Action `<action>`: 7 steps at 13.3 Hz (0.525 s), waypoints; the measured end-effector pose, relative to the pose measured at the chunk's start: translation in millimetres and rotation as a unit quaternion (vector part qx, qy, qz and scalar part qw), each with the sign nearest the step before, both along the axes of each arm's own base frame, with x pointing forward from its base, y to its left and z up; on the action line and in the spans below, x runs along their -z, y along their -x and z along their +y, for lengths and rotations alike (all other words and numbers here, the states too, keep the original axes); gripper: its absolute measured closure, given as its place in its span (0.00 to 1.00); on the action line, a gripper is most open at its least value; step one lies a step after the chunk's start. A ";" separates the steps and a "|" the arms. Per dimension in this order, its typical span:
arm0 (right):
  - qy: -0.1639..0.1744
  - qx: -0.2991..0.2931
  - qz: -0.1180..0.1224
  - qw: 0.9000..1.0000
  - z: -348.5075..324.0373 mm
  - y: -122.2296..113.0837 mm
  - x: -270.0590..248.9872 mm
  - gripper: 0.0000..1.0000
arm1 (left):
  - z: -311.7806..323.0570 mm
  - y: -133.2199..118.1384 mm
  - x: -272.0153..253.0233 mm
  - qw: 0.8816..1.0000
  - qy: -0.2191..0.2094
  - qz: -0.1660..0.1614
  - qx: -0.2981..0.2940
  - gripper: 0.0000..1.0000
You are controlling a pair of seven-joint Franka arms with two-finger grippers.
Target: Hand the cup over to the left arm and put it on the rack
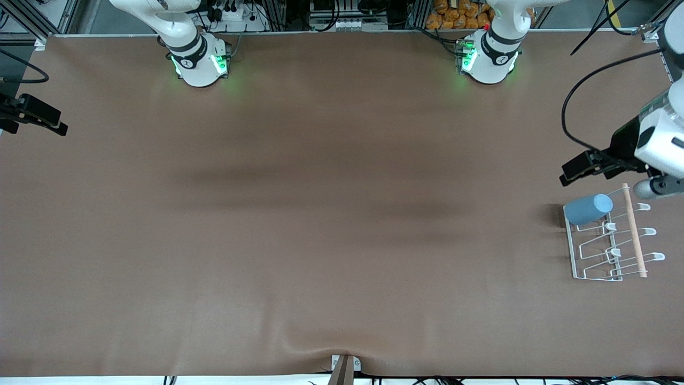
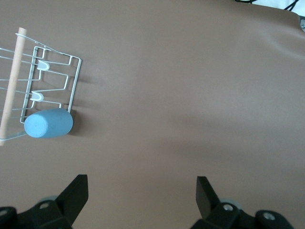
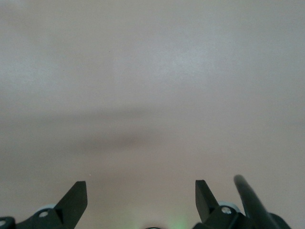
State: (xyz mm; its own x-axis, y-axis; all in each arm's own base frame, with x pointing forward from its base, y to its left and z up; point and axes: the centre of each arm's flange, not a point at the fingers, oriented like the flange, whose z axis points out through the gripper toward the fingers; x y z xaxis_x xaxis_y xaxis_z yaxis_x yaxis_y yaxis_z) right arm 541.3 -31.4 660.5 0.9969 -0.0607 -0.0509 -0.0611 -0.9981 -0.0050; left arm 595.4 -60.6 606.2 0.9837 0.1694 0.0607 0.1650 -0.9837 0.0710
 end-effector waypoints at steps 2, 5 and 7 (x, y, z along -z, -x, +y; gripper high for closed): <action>0.000 0.002 -0.001 1.000 -1.5 0.2 -0.9 0.00 | -8.0 7.1 -7.5 1.000 -0.002 -0.003 0.012 0.00; 0.000 0.002 0.000 1.000 -1.7 0.3 -0.8 0.00 | -30.7 14.8 -6.7 0.999 -0.005 -0.001 0.032 0.00; 0.000 0.002 0.001 1.000 -1.6 0.7 -0.5 0.00 | -24.0 14.0 -2.4 1.000 -0.008 0.003 0.027 0.00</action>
State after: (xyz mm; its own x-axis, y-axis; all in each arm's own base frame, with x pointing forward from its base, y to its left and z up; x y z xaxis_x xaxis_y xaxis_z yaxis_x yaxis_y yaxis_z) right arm 540.6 -33.0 661.1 0.9964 -0.0650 -0.0538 -0.0653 -0.9979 -0.0048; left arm 581.3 -84.6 608.6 0.9917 0.1155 0.0568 0.1125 -0.9922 0.0535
